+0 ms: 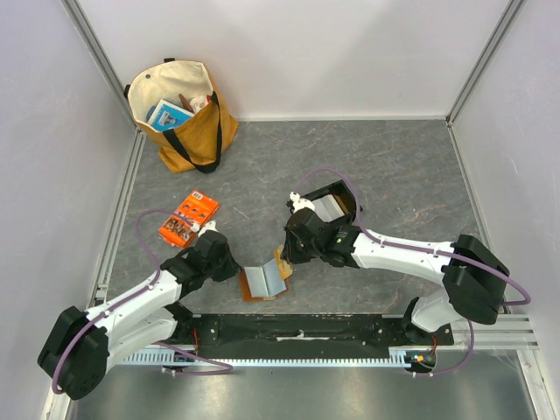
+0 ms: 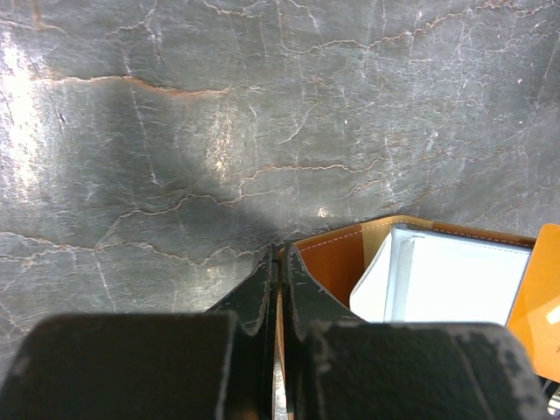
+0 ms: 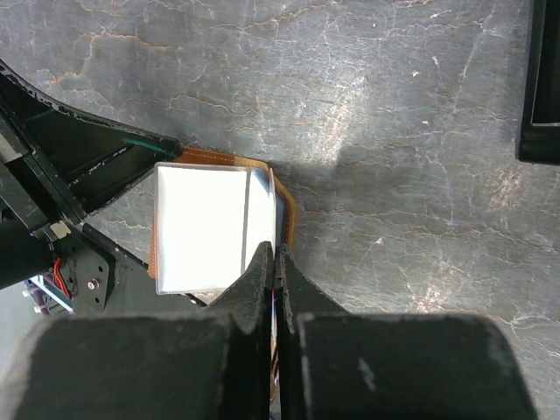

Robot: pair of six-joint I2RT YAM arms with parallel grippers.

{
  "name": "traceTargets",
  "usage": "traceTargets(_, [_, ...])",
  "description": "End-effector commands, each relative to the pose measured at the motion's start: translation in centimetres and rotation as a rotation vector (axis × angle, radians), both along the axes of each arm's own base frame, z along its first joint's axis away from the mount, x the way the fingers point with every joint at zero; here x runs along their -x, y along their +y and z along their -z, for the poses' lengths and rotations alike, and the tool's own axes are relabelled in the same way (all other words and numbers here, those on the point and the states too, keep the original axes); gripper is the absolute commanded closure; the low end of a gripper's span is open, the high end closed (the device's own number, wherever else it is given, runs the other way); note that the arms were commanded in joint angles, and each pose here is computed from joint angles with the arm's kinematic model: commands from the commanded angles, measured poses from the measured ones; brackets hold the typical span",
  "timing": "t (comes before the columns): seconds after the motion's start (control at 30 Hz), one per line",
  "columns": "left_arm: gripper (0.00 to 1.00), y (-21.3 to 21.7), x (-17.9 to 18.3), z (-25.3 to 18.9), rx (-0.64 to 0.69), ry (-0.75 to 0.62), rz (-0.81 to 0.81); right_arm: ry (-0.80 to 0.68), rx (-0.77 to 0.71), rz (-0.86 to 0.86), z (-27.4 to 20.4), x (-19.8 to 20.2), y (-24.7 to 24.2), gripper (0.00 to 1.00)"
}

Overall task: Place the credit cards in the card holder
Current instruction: Turn over the card slot in the card holder.

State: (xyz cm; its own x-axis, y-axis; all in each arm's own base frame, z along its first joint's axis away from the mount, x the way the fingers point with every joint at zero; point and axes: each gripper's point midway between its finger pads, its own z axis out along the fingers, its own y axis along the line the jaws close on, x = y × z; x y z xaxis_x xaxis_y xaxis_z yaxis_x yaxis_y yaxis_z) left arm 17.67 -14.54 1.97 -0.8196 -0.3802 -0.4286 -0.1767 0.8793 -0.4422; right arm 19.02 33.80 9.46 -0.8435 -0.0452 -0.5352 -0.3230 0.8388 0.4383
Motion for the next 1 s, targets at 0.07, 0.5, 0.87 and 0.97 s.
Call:
traceTargets(0.07, [0.98,0.5,-0.6,-0.3,-0.055,-0.029,0.027,-0.022,-0.013,-0.004,-1.5,-0.1,-0.4,1.0])
traceTargets(0.5, [0.98,0.4,-0.7,-0.4,-0.058,-0.034,0.035,-0.015,-0.001,0.003,-1.3,0.1,-1.1,1.0])
traceTargets(0.87, [0.98,0.2,-0.8,-0.2,-0.056,-0.027,0.04,0.047,0.018,0.0,1.3,0.8,-1.1,1.0])
traceTargets(0.97, [0.98,0.1,-0.6,-0.2,-0.052,-0.025,0.043,0.062,0.005,-0.008,1.6,1.0,-0.6,1.0])
